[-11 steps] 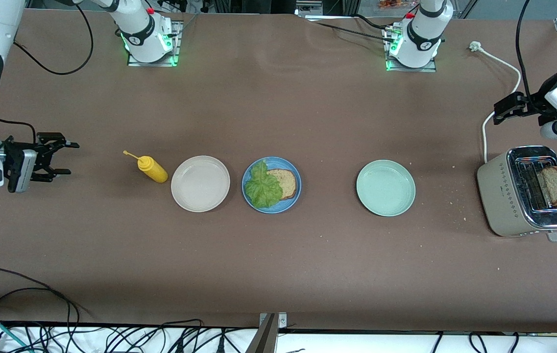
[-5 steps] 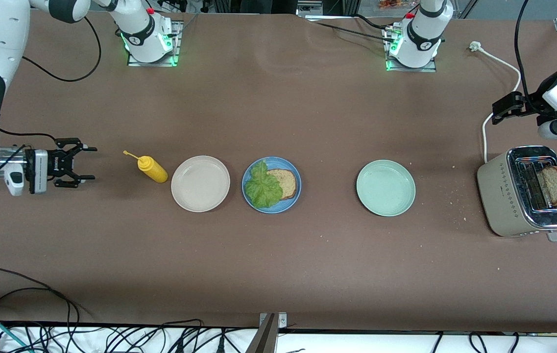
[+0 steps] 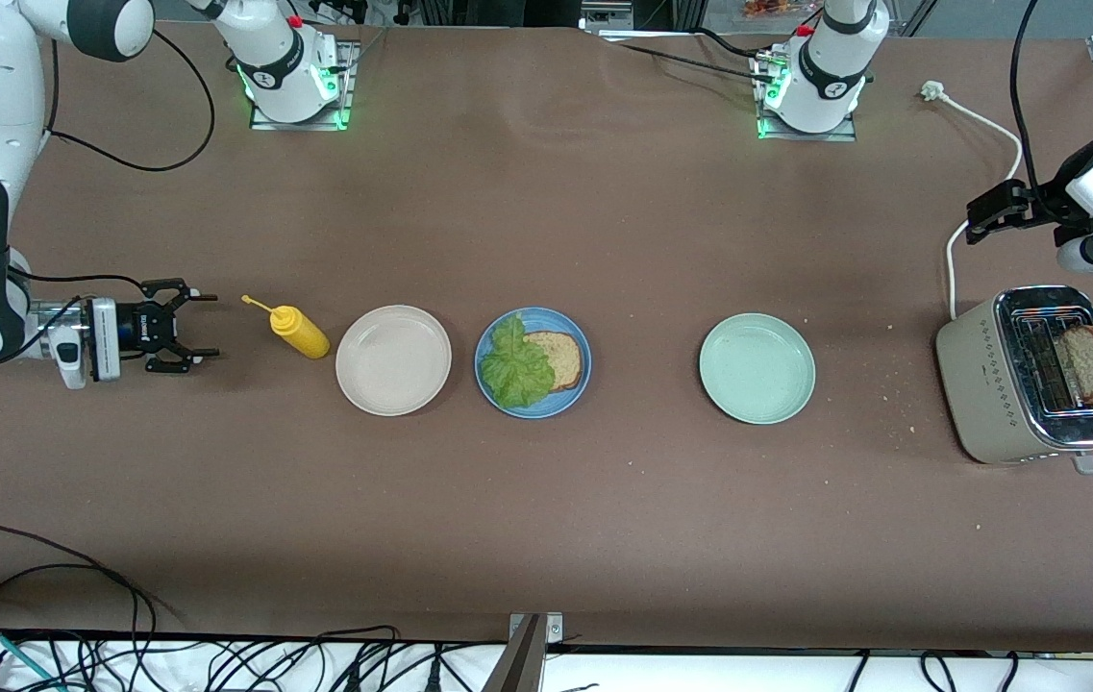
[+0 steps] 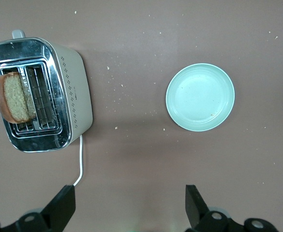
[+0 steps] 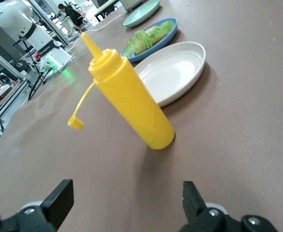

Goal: Make sandwich in blue plate with both arms
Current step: 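Move the right gripper toward the yellow squeeze bottle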

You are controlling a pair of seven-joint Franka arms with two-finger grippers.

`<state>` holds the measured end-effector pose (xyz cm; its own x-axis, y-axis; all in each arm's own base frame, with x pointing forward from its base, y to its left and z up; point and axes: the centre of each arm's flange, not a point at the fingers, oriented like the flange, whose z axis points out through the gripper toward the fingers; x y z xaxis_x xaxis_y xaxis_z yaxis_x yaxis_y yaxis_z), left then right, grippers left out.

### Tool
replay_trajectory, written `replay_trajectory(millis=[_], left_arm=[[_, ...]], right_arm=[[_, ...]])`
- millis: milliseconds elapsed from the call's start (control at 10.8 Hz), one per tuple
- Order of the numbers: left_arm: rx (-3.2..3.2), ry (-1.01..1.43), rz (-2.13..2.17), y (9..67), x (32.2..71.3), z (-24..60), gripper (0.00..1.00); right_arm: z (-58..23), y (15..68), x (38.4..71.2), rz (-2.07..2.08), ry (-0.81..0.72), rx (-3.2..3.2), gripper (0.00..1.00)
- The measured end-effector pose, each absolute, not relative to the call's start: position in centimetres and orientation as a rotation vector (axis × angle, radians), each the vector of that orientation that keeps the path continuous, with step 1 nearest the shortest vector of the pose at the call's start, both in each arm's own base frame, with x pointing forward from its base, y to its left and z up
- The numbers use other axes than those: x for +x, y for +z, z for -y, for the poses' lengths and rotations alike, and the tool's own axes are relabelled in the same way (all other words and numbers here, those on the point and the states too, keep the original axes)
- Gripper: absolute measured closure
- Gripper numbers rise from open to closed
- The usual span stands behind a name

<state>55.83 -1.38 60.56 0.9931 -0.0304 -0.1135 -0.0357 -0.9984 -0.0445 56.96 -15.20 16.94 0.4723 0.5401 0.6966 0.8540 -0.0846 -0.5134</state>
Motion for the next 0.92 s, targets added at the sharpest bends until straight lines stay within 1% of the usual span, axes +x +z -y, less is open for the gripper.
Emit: replay_trajectory(millis=[554, 646, 923], left_arm=[[-3.090, 0.175, -0.048, 60.6, 55.8, 1.3, 0.00], [-3.090, 0.175, -0.047, 60.6, 55.8, 1.2, 0.00], [-3.090, 0.175, -0.046, 60.6, 55.8, 1.2, 0.00]], right_arm=[[11.3, 16.2, 58.1, 1.367, -0.627, -1.544, 0.00], [10.6, 15.8, 58.3, 1.392, -0.663, -1.506, 0.01], [9.0, 13.9, 58.1, 1.411, -0.711, -1.442, 0.02]])
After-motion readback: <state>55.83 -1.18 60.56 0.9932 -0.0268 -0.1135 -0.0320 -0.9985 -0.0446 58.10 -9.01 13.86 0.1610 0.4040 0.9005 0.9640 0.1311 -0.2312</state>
